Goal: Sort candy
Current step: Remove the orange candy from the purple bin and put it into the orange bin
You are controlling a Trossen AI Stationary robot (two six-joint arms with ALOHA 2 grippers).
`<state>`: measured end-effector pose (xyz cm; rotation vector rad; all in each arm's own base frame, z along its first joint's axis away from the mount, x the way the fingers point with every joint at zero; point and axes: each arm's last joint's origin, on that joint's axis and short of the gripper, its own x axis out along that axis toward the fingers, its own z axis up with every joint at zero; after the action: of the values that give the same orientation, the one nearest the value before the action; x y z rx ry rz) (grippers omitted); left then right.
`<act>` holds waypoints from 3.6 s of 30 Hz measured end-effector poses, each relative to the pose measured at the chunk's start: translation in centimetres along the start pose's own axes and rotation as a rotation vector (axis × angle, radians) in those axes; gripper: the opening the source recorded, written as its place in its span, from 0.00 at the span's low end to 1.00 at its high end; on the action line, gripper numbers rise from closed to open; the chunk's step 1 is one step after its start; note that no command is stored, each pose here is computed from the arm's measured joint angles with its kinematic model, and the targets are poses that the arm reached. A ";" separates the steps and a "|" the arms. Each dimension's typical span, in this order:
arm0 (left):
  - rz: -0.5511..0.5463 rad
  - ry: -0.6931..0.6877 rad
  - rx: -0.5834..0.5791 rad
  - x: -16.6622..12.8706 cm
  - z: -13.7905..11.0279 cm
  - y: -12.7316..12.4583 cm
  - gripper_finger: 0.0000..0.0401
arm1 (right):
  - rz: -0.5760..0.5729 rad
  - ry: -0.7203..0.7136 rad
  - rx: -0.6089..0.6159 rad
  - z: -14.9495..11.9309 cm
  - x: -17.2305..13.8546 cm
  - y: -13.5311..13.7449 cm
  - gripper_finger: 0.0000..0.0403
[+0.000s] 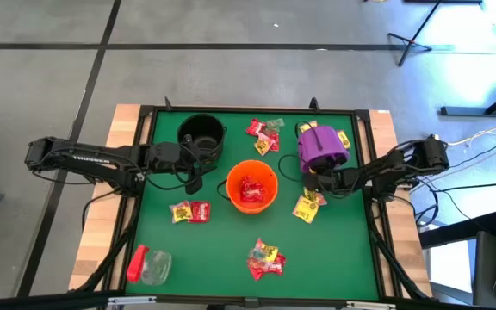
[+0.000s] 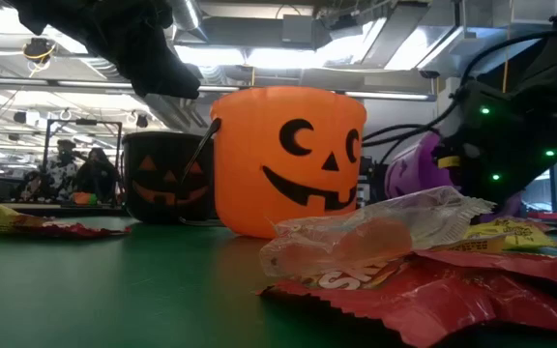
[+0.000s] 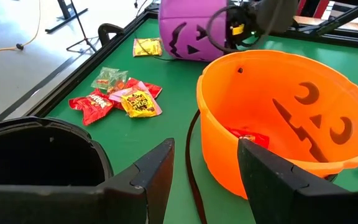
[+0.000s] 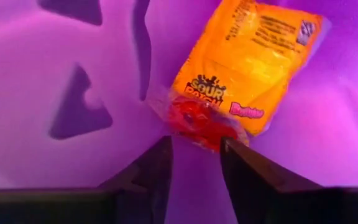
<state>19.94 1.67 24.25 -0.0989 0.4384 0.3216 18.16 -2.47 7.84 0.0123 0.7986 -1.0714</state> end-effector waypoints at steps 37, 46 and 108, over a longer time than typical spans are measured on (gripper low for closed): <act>-0.013 -0.004 0.023 -0.2 -0.1 -0.9 0.42 | 0.189 0.030 -0.006 3.2 -3.2 -1.6 0.01; -0.012 -0.004 0.022 -0.2 -0.1 -0.9 0.42 | 0.186 0.029 -0.028 3.2 -3.2 -1.6 0.14; -0.014 -0.005 -0.007 -0.2 -0.1 -0.9 0.42 | 0.340 0.270 0.123 10.4 -6.9 -5.0 0.01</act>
<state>19.99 0.72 24.26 -0.1081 0.4316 0.3093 18.62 -3.58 21.20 0.3914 0.9325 -0.8018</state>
